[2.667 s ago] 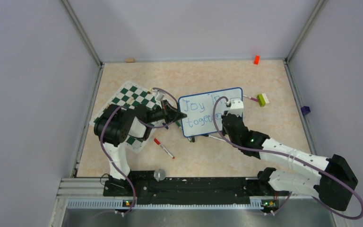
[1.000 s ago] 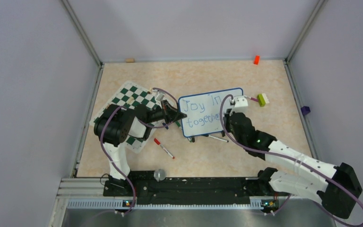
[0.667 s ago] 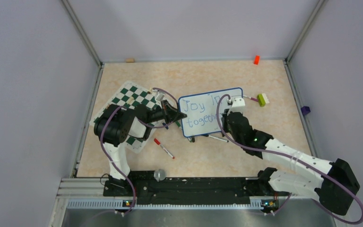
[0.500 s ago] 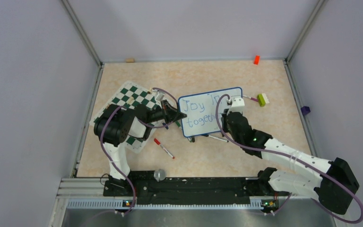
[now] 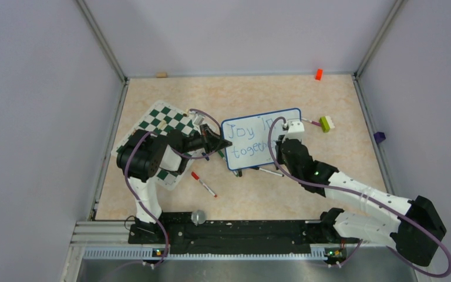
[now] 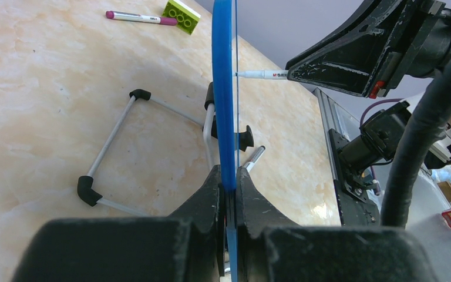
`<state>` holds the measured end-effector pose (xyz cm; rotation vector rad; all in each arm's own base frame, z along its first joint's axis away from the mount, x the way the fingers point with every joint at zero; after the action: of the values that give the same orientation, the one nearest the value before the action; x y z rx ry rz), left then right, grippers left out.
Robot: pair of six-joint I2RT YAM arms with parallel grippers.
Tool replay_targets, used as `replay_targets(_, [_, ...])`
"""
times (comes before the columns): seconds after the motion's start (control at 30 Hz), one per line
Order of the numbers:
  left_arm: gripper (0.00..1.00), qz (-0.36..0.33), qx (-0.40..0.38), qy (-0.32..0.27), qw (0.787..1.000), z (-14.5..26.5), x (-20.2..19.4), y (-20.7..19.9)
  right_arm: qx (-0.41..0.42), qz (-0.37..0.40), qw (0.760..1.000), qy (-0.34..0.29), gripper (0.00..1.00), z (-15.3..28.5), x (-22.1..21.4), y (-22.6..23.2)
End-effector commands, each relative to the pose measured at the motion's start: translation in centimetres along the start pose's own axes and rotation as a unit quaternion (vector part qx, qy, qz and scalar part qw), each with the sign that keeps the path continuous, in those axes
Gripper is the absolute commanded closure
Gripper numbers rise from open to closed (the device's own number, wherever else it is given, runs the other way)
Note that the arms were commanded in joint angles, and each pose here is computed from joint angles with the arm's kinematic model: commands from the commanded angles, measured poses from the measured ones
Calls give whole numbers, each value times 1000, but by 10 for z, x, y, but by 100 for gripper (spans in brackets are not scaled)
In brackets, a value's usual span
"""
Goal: Write a sentence on the whiteboard
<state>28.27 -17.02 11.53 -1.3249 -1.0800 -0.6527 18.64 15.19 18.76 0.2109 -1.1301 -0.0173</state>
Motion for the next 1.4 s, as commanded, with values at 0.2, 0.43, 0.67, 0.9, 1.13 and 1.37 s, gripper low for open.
replay_targets(0.2, [100, -79, -20, 1, 997, 2, -3, 4, -13, -6, 1000, 3, 100, 3, -7, -9])
replay_targets(0.43, [100, -79, -19, 1, 997, 2, -2, 3, -13, -4, 1000, 12, 100, 4, -13, -12])
replay_targets(0.67, [100, -79, -21, 1, 997, 2, -2, 3, -11, -7, 1000, 3, 100, 3, -7, -9])
replay_targets(0.9, [100, -79, -21, 1, 997, 2, -2, 3, -8, -5, 1000, -15, 100, 1, 9, -2])
replay_targets(1.13, [100, -79, -20, 1, 997, 2, -2, 3, -15, -2, 999, -28, 100, -1, 20, 2])
replay_targets(1.37, [100, -79, -21, 1, 997, 2, -2, 3, -23, -4, 999, -40, 100, -2, 24, 2])
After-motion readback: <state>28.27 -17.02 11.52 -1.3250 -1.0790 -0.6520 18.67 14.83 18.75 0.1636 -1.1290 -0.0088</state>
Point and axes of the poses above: each gripper's point midway between its finger pads, its own z axis back along the fingers, its own y axis along the line the jaws close on, x = y × z, the point moved 10 cm from there along z, back along the fingers, and after that the axes turned 7 degrees about -z, right-handed, at the moved point
